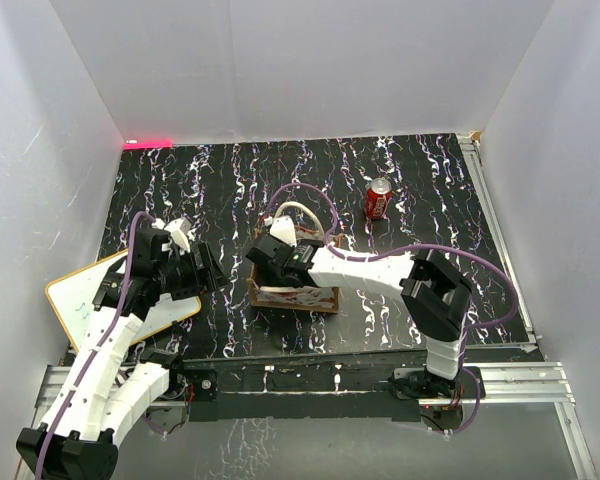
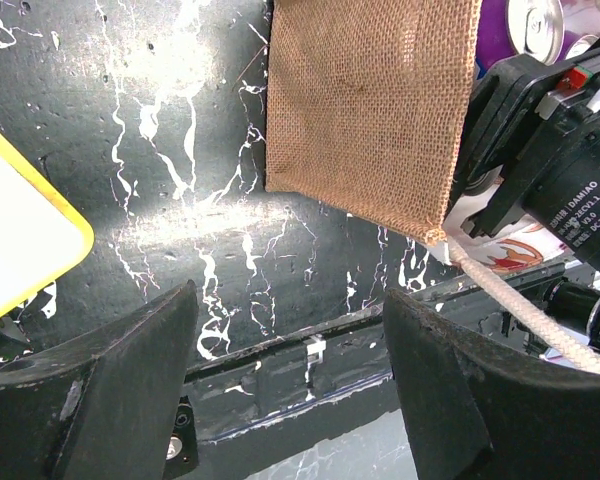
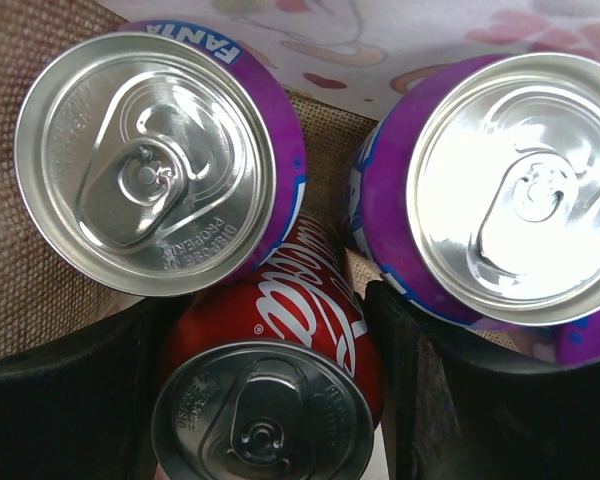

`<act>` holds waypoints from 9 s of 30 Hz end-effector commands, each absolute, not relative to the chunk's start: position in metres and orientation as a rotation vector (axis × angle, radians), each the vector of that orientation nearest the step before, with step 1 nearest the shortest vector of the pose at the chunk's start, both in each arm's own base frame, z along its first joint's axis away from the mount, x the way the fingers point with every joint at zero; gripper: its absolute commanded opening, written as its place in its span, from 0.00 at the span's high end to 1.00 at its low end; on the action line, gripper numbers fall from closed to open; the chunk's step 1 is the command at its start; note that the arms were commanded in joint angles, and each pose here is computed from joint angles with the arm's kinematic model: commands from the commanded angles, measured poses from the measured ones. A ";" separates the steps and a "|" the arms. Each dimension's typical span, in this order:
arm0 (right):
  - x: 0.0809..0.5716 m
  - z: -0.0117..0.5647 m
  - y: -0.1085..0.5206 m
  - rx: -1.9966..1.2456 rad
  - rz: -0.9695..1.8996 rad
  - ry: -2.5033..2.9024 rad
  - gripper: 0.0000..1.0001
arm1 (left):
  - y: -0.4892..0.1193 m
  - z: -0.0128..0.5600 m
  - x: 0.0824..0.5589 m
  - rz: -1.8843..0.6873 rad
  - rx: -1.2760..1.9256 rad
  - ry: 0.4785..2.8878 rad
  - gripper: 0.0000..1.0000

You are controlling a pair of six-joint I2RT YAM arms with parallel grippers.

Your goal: Take the beverage out of the canvas bag

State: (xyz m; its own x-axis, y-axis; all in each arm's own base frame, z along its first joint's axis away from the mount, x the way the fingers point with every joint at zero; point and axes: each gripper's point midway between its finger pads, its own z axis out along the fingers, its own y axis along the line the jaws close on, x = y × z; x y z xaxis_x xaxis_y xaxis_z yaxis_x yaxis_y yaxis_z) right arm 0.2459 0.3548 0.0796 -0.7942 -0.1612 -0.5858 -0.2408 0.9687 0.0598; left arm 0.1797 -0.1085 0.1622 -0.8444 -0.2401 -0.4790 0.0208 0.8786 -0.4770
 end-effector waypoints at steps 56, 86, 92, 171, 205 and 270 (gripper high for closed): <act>0.244 0.399 0.293 -0.159 0.598 1.832 0.93 | -0.104 0.195 0.187 -0.621 -0.102 2.342 0.27; 0.269 0.271 0.115 0.117 -0.086 1.966 0.93 | -0.106 0.188 0.192 -0.624 -0.125 2.361 0.27; 0.342 0.215 0.066 0.265 -0.010 2.116 0.93 | -0.105 0.188 0.192 -0.621 -0.124 2.357 0.27; 0.328 0.202 0.110 -0.057 0.752 2.081 0.02 | -0.103 0.184 0.192 -0.614 -0.132 2.366 0.27; 0.286 0.179 0.306 -0.740 0.202 2.209 0.20 | -0.102 0.183 0.192 -0.603 -0.143 2.372 0.28; 0.309 0.200 0.324 -0.772 0.051 2.103 0.62 | -0.102 0.182 0.192 -0.604 -0.140 2.377 0.28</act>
